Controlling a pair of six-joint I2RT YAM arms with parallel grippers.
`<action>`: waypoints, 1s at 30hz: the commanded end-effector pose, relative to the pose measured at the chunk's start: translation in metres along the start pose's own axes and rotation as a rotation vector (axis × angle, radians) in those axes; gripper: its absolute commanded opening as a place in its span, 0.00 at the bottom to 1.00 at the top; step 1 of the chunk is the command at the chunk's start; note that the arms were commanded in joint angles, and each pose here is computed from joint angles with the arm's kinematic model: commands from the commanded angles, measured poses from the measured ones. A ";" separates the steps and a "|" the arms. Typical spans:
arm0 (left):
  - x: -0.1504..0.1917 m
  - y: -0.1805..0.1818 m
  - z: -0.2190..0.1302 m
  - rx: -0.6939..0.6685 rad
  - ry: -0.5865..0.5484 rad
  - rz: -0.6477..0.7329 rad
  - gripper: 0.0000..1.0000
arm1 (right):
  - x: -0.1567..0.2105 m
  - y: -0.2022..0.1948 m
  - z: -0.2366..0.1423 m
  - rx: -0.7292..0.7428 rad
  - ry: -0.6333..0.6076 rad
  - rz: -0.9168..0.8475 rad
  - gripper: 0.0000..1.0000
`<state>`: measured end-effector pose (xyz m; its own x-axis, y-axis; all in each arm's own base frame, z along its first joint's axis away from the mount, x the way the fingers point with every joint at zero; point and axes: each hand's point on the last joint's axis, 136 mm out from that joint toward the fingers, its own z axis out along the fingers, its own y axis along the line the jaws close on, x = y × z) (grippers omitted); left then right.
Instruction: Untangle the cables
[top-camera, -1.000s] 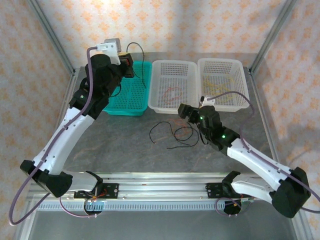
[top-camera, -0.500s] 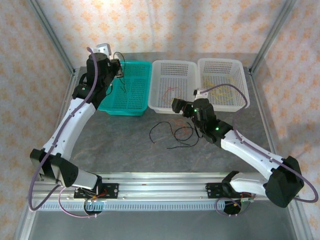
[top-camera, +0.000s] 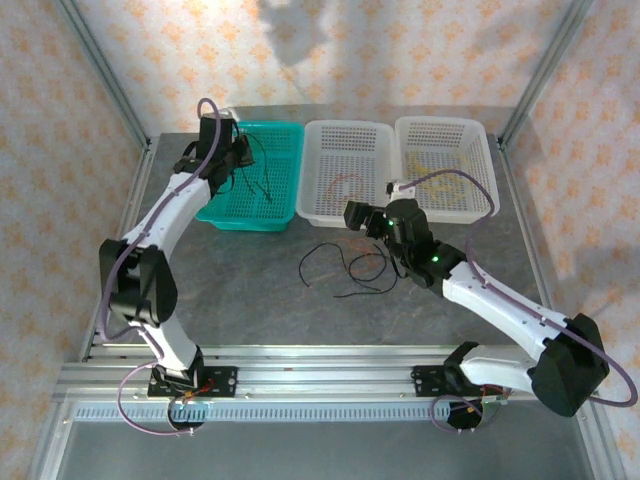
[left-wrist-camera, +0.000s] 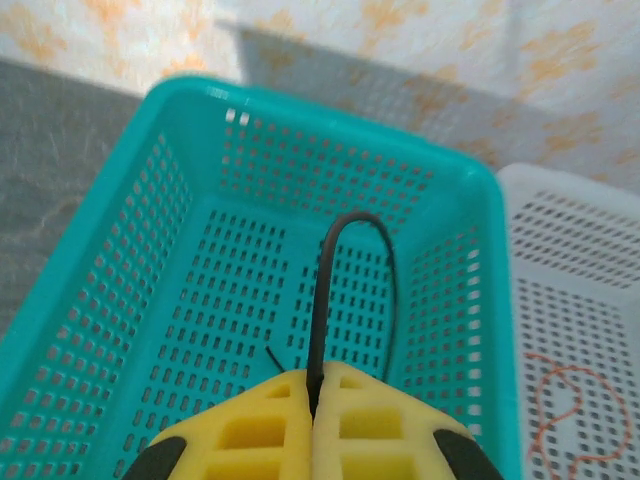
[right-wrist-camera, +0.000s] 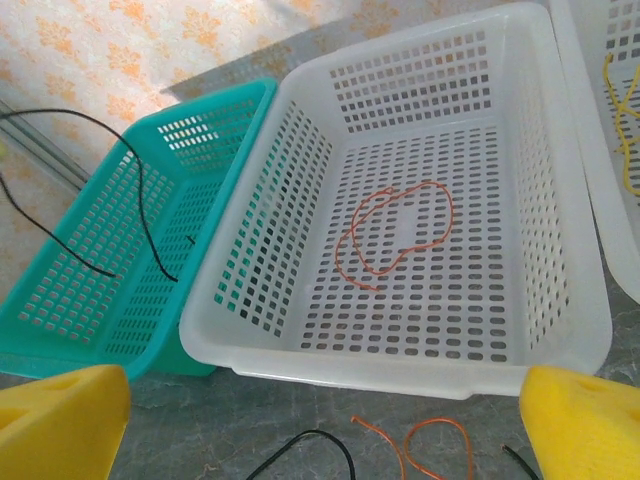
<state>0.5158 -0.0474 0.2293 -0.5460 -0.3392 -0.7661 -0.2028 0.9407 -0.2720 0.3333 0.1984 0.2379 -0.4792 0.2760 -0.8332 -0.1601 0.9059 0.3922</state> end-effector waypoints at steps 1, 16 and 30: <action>0.006 0.003 0.025 0.000 0.045 -0.062 0.00 | 0.005 -0.006 -0.005 0.021 0.008 0.019 1.00; 0.038 0.036 0.098 -0.125 0.169 -0.077 0.47 | 0.029 -0.012 -0.002 0.015 0.067 0.057 1.00; 0.024 0.008 0.008 -0.015 0.057 -0.018 0.99 | 0.080 -0.044 0.005 0.183 0.310 -0.072 0.86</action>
<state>0.5185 -0.0405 0.1679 -0.6413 -0.3820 -0.6655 -0.2727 0.9241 -0.2676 0.3138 0.1891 0.1656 -0.6649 0.1794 -0.7251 -0.0797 0.9482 0.3076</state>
